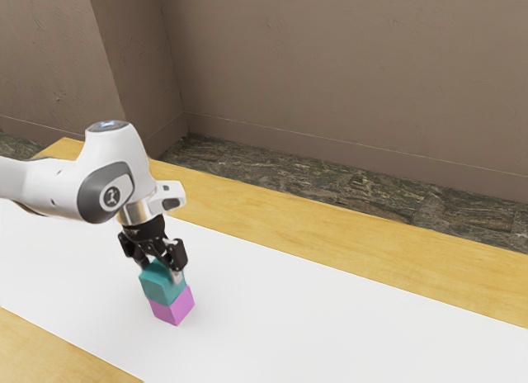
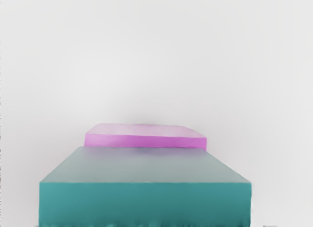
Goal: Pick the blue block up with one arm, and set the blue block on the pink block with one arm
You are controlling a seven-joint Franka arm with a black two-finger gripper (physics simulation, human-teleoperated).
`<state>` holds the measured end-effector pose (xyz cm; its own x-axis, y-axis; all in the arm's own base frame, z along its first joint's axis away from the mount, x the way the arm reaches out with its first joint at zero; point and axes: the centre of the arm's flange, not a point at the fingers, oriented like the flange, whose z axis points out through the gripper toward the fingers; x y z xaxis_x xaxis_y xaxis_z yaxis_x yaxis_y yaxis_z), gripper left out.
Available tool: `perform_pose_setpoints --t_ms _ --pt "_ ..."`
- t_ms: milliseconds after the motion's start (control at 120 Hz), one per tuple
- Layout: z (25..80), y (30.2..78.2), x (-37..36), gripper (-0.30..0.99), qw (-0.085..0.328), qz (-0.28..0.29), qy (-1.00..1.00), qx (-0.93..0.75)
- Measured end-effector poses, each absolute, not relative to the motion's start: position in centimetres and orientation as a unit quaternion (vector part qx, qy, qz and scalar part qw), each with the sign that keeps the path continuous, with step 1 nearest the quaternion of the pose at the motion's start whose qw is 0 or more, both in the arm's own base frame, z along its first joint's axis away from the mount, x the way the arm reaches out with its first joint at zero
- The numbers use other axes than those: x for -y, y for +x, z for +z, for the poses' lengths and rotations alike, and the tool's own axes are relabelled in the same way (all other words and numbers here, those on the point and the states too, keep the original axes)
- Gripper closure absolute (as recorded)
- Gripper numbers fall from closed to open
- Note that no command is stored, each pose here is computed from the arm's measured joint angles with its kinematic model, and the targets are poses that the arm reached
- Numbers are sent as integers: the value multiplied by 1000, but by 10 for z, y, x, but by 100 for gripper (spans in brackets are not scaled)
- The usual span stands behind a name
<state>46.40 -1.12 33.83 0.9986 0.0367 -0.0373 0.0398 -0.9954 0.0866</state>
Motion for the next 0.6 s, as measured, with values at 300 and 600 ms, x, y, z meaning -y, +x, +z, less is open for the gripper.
perform_pose_setpoints --t_ms 300,600 --pt "610 513 28 3 8 137 989 56" --pt "604 490 12 1 -9 43 995 95"
